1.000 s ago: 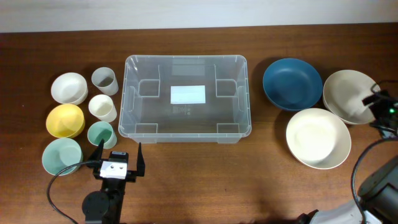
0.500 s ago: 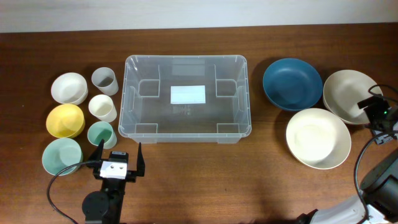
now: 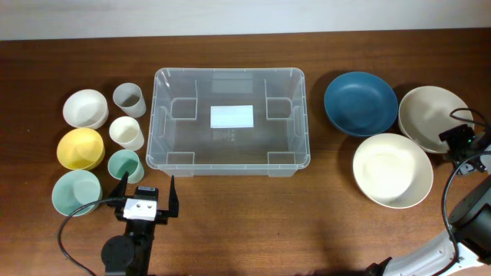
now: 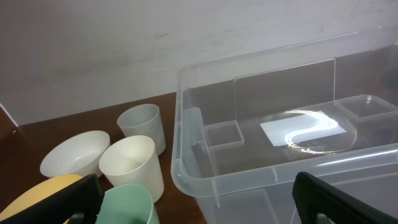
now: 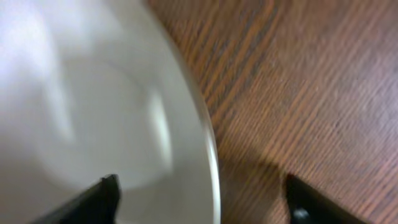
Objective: Pack container
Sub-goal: 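Move the right gripper to the far-right cream bowl's rim, then grasp the cream bowl rim with the right gripper and lift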
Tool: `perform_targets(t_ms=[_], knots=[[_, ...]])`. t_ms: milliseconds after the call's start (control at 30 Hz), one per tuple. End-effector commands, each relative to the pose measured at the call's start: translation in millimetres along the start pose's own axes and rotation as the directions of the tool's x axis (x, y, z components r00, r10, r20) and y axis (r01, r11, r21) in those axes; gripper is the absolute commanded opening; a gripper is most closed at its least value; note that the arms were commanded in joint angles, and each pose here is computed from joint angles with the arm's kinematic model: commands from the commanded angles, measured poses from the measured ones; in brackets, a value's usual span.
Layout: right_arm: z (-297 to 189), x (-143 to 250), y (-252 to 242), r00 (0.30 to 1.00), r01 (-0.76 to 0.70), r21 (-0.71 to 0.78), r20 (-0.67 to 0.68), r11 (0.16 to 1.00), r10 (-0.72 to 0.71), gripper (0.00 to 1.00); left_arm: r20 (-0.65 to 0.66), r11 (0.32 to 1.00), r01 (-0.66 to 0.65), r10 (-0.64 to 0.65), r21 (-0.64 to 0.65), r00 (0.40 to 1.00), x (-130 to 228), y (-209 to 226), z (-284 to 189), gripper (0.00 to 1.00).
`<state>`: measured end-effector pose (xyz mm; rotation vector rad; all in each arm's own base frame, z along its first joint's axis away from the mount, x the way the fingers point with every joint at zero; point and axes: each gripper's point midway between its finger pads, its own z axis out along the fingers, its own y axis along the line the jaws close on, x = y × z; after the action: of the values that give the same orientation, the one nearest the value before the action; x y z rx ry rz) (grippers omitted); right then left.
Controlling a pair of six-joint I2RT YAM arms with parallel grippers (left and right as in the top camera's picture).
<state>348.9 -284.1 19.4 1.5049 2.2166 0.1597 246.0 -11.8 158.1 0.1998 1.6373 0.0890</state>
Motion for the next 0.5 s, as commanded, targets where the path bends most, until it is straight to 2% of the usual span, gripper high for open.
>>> perform_targets(t_ms=[0, 200, 467], knots=[[4.3, -3.8, -2.3, 1.0, -0.004, 0.01, 0.01, 1.0, 0.004, 0.63, -0.001, 1.0, -0.012, 0.012, 0.002, 1.0, 1.5, -0.2, 0.0, 1.0], [4.3, -6.9, -0.7, 1.0, -0.002, 0.003, 0.022, 1.0, 0.002, 0.45, -0.001, 1.0, -0.012, 0.012, 0.002, 1.0, 1.5, -0.2, 0.0, 1.0], [4.2, -9.2, -2.8, 0.999, -0.003, 0.016, 0.034, 1.0, 0.002, 0.39, -0.001, 1.0, -0.012, 0.012, 0.002, 1.0, 1.5, -0.2, 0.0, 1.0]])
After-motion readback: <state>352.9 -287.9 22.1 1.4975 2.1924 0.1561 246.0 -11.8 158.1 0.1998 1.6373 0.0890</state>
